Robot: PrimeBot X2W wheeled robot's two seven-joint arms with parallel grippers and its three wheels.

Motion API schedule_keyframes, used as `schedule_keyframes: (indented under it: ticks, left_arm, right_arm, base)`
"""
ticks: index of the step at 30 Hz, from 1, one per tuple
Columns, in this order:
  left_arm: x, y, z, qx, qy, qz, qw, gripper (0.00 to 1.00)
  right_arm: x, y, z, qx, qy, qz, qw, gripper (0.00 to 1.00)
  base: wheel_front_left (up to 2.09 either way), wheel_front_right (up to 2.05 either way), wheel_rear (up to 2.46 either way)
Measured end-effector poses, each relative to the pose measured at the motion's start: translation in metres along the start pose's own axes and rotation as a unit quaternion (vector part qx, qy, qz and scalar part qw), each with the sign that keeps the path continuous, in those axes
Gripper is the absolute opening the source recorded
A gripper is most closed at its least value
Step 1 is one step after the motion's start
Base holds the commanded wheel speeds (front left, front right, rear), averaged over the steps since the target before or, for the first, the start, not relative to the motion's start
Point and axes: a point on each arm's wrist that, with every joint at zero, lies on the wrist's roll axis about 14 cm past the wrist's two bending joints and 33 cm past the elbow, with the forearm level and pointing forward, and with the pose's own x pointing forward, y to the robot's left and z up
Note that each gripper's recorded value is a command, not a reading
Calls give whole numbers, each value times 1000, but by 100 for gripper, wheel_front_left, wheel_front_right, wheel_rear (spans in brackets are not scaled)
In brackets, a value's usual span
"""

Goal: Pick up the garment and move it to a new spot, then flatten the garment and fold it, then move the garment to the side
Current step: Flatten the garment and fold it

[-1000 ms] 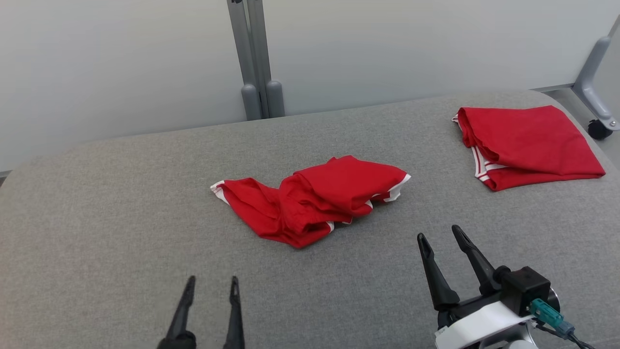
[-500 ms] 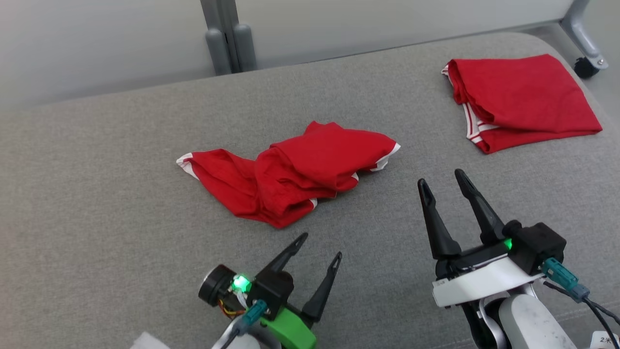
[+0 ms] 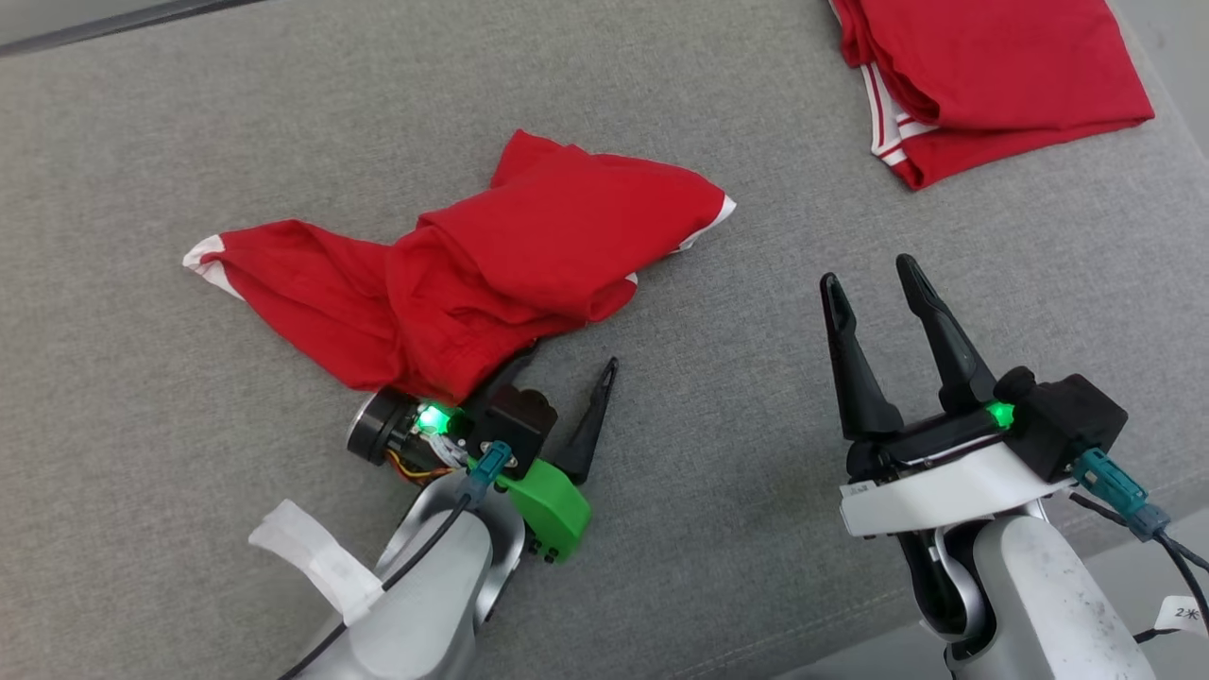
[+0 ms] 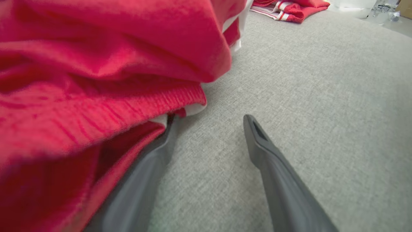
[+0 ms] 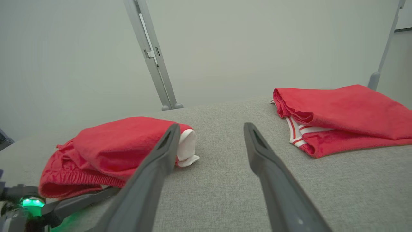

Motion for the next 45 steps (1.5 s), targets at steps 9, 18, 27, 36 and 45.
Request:
schedule_keyframes:
  ticks: [9,18,27,36,45]
  left_arm:
    - [27,11,17,-1,-49,24,999,100]
    - [28,34,37,0,-84,62,995,0]
    - [24,24,81,-3,-137,14,991,0]
    - [-6,-13,186,30,-215,-41,975,0]
    - [-45,42,133,-141,-139,60,978,0]
  right_arm:
    - [1,-16,-19,-7,27,-25,999,100]
    - [4,-16,-21,-6,28,-24,999,100]
    - [2,-7,-11,3,15,-16,1000,100]
    - [-15,-1,5,12,-4,-16,1000,100]
    - [-10,13,3,18,-2,8,1000,100]
  base:
    - [0,0,0]
    - [0,0,0]
    - [0,0,0]
    - [0,0,0]
    - [0,0,0]
